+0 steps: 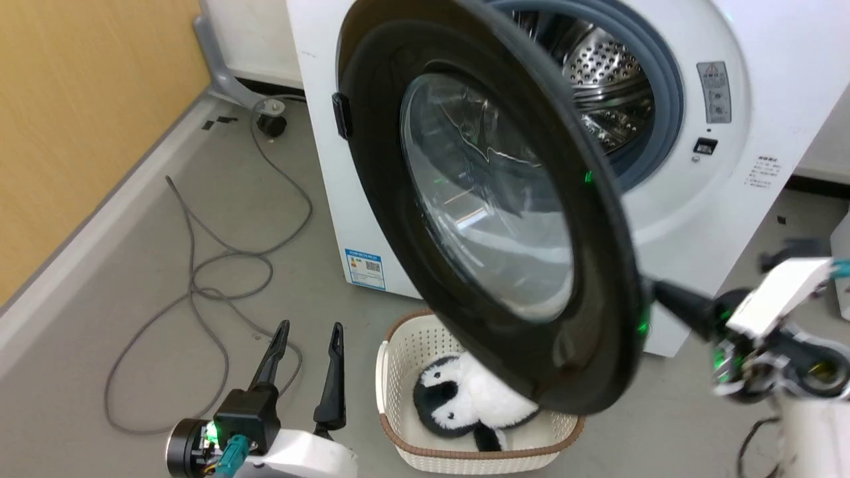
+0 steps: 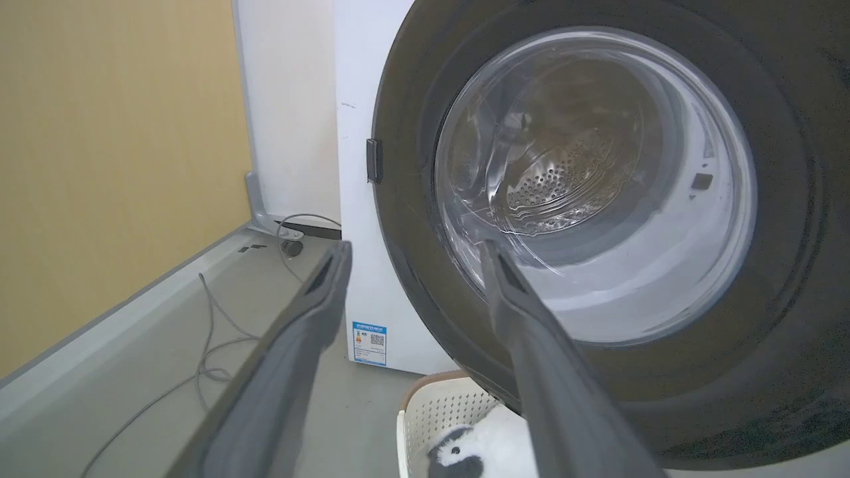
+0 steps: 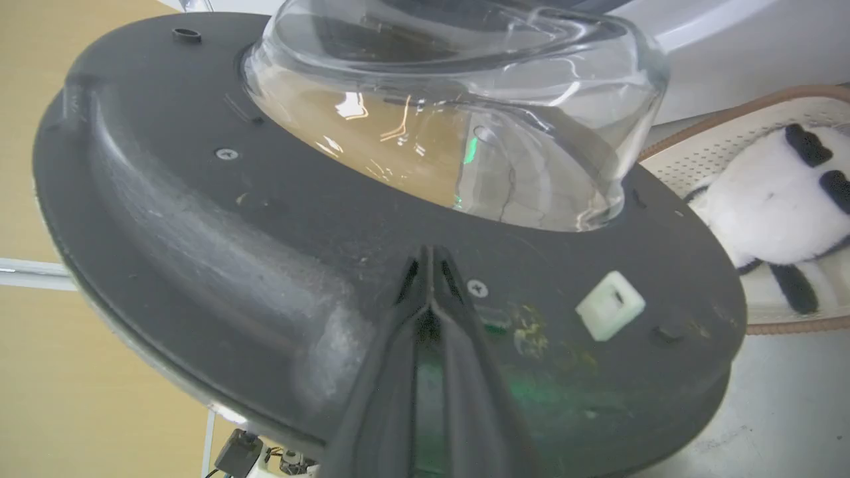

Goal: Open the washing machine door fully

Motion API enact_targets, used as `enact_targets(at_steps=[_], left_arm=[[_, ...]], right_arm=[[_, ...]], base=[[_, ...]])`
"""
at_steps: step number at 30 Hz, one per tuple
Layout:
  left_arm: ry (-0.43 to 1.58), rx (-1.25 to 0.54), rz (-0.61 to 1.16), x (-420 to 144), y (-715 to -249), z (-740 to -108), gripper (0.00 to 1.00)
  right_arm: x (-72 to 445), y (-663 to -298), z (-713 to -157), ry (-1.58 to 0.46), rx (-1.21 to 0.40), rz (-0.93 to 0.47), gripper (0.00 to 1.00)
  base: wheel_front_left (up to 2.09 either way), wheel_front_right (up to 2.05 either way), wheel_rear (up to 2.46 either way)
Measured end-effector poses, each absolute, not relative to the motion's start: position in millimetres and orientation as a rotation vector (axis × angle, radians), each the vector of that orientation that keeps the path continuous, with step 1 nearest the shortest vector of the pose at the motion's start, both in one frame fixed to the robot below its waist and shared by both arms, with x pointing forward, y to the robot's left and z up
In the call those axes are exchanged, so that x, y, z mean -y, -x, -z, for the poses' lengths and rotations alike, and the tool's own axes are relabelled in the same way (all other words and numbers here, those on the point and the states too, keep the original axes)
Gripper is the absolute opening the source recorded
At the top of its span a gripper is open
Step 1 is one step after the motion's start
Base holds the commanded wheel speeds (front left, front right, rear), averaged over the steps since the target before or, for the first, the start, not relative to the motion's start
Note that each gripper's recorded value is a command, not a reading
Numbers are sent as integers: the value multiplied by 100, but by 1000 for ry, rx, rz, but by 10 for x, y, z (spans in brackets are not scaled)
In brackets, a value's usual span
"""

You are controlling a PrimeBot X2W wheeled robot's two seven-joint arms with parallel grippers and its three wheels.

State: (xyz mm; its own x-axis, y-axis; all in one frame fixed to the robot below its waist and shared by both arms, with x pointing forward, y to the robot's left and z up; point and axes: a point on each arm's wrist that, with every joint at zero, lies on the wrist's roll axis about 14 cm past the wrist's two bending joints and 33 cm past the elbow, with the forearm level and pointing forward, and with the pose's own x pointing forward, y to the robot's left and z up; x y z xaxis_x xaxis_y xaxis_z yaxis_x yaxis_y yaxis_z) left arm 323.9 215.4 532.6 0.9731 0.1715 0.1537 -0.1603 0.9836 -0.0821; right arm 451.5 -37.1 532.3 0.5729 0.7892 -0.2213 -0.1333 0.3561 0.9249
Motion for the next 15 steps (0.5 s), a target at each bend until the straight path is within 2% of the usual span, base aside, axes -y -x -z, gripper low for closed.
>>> enact_targets(at_steps=[15], left_arm=[[64, 126, -180, -2188, -3073, -5194, 100]], right_arm=[[-464, -3821, -5290, -1047, -813, -920, 0]], base=[[0, 0, 0]])
